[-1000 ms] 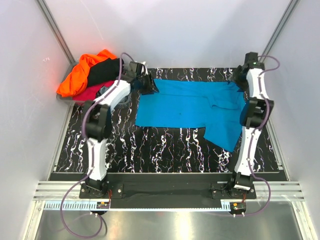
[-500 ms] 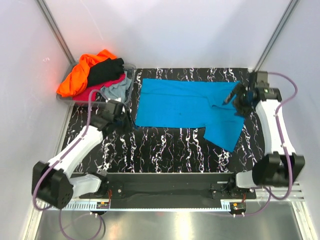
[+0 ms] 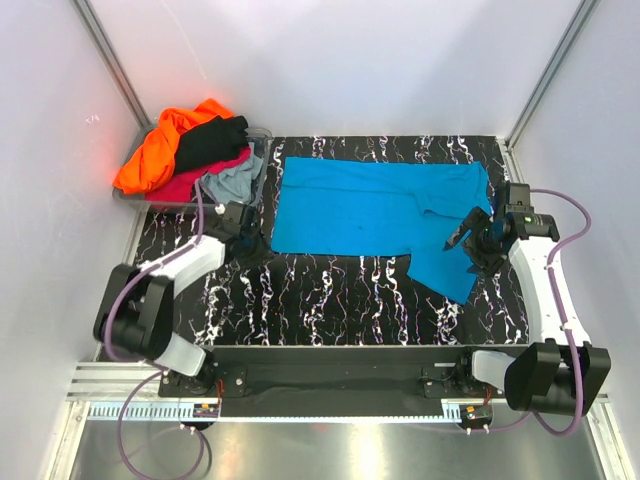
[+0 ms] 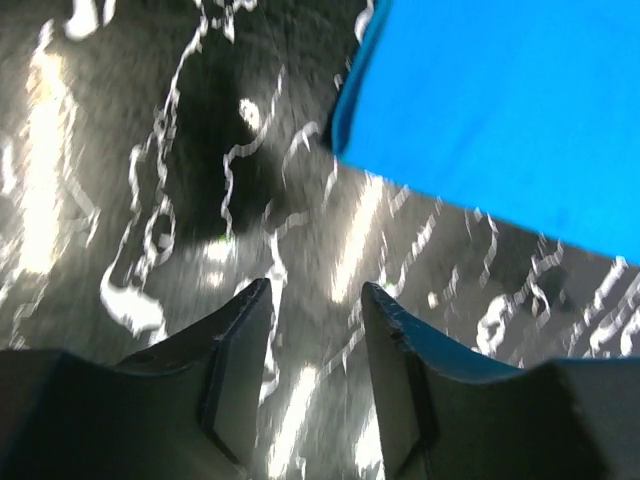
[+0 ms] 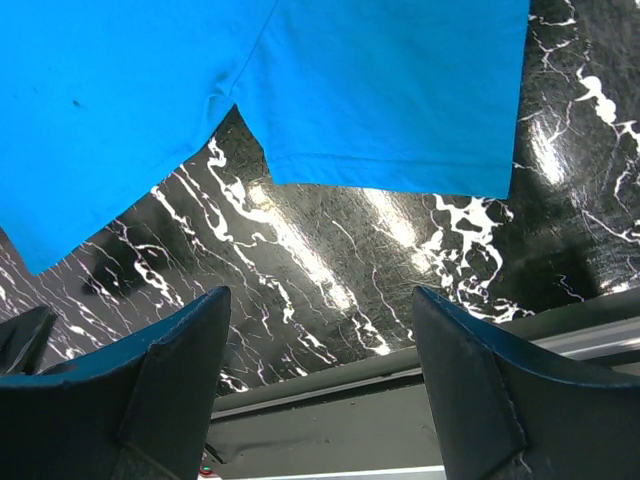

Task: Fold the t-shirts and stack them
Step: Fold the tshirt

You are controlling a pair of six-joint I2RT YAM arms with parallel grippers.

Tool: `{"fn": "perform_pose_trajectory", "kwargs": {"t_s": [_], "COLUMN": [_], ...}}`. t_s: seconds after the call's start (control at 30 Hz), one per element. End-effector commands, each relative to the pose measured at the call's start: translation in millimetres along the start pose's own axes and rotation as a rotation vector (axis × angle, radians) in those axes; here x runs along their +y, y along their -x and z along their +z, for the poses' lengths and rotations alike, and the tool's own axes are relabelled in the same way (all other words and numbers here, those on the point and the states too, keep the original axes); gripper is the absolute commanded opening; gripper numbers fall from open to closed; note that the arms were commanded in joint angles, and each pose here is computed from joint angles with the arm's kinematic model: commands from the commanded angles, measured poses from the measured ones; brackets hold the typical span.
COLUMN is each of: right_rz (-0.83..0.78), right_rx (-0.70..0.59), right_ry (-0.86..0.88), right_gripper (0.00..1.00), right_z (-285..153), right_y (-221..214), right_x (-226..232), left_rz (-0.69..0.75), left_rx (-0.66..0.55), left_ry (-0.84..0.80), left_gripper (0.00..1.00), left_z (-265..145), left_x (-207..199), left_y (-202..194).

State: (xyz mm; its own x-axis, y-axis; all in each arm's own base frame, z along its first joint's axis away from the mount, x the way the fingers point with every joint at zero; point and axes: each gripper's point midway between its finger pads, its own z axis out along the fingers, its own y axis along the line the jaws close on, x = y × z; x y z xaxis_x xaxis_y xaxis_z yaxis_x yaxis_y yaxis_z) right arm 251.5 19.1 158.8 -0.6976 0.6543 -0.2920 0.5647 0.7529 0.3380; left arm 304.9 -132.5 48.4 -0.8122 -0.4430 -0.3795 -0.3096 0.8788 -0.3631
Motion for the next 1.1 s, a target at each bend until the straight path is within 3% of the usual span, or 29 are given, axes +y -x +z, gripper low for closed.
{"fn": "perform_pose_trajectory", "kwargs": {"t_s": [0.0,0.27,0.57,0.67,0.77,0.93,1.07], "right_rz": [0.043,0.145,0.322,0.330,0.280,0.219,0.217], "right_rx": [-0.069,-0.032,0.028,0.020,-0.015,0.032,0.004], "right_ry": [-0.013,-0.068,-0.158,-0.170,-0.176,-0.222,-0.211], "right_gripper": [0.80,0.80,0.74,0.74,0.76,0.75,0.64], "right_z": [-15,-6,30,44,60,90,100], "right_y": [11,8,-4,0,18,33,45], "right_x": [-3,-26,-76,-82,-85,-95,-93], "left_rz": [-0.042,-0.081,-0.094,-0.091,-0.058,-0.008,-0.017], "left_rx": [-0.070,-0.090,-0.046,-0.028,-0.019,-0.048,-0.032], "left_ry": [-0.061,-0.041,-0.042,-0.060,-0.092,-0.110,-0.119], "left_gripper": [0.49,0.48,0.34,0.22,0.00,0.00,0.00], "left_z": [20,45,54,59,61,50,48], "left_x": [-21,-19,-10,-13,-20,-25,-26], "left_y": [27,45,38,36,40,48,44]}}
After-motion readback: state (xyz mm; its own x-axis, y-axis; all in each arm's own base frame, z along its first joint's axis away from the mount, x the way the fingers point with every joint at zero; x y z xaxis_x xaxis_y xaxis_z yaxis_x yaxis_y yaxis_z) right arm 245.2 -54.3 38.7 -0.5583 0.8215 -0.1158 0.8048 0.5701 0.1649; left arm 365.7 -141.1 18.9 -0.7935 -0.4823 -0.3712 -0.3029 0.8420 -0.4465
